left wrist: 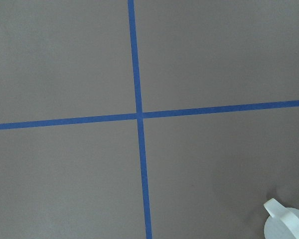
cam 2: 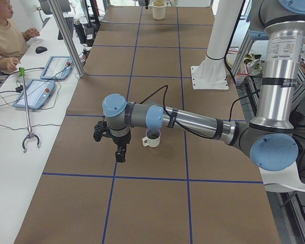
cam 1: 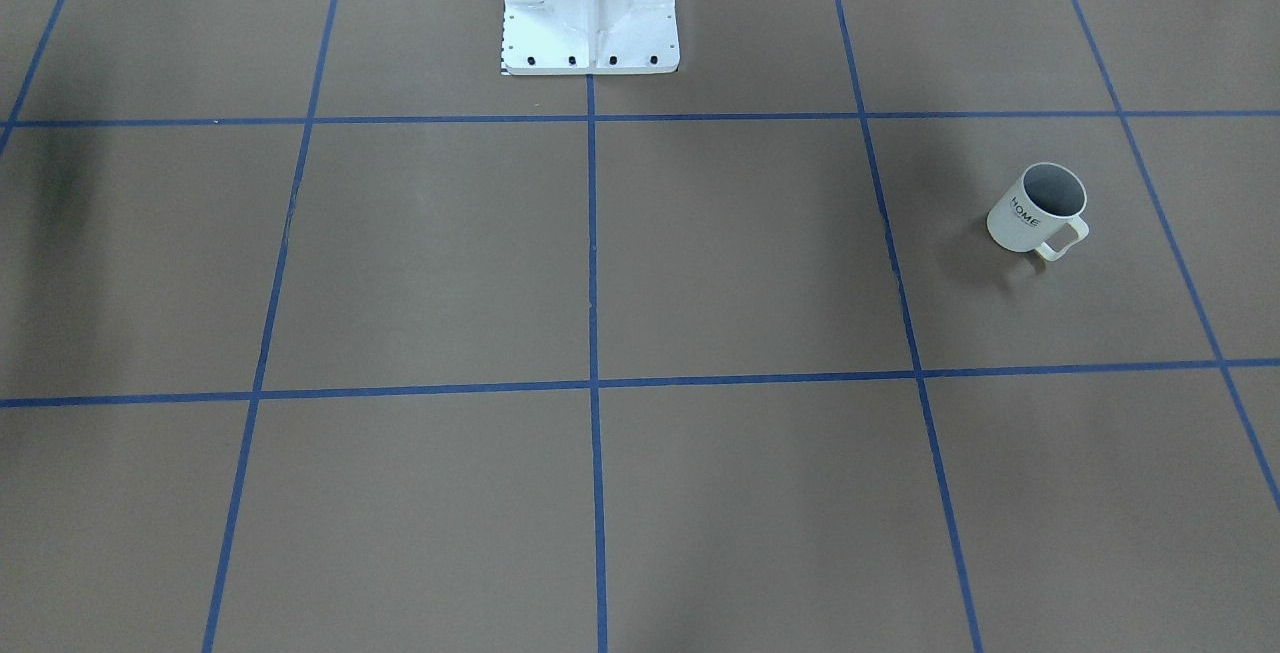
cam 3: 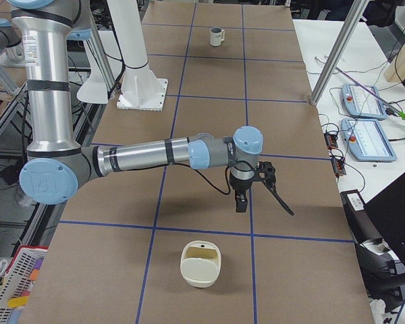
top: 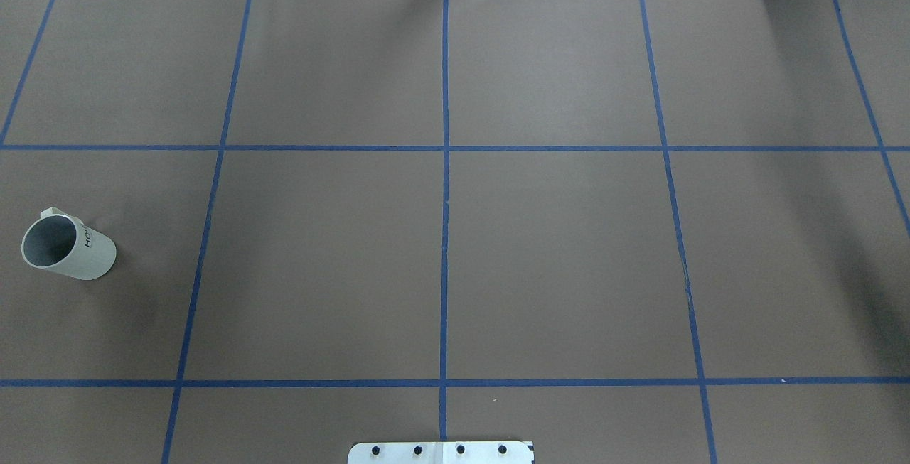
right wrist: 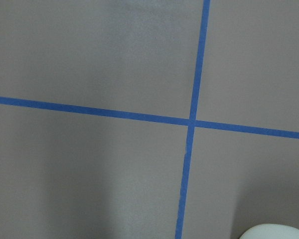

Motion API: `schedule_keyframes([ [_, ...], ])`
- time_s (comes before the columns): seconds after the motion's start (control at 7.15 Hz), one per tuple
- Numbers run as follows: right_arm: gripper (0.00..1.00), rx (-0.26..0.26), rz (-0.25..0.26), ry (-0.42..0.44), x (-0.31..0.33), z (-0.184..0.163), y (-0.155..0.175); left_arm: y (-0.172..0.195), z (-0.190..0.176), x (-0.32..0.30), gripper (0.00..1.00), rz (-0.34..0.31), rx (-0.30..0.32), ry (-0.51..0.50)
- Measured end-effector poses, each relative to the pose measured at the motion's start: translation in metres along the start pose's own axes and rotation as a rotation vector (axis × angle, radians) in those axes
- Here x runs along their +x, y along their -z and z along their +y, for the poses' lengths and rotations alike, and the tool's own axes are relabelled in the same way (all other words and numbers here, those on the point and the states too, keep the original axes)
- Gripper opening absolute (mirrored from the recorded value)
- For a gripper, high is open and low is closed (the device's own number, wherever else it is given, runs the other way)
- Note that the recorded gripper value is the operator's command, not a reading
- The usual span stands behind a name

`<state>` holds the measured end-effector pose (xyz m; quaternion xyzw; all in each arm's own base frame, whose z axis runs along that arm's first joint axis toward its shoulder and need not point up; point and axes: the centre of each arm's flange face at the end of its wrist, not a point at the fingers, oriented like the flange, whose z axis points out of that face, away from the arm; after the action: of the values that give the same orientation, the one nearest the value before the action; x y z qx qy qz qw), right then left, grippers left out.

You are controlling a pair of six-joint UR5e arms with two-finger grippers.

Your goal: Left arm hands cup to right arm to dump lemon

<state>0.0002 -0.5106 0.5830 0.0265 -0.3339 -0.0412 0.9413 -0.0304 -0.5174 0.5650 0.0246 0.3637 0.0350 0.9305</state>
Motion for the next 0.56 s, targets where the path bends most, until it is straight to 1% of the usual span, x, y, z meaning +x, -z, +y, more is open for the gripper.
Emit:
schedule_keyframes([
  [0.28, 1.00, -0.003, -0.002, -0.003, 0.0011, 0.0012, -0.0006, 0.0035, -0.0002, 0.0043, 1.00, 0.002, 0.007, -0.007],
  [0.56, 1.00, -0.003, -0.006, -0.003, 0.0007, 0.0022, -0.0003, -0.0059, 0.0004, 0.0009, 1.00, 0.027, -0.009, 0.005],
])
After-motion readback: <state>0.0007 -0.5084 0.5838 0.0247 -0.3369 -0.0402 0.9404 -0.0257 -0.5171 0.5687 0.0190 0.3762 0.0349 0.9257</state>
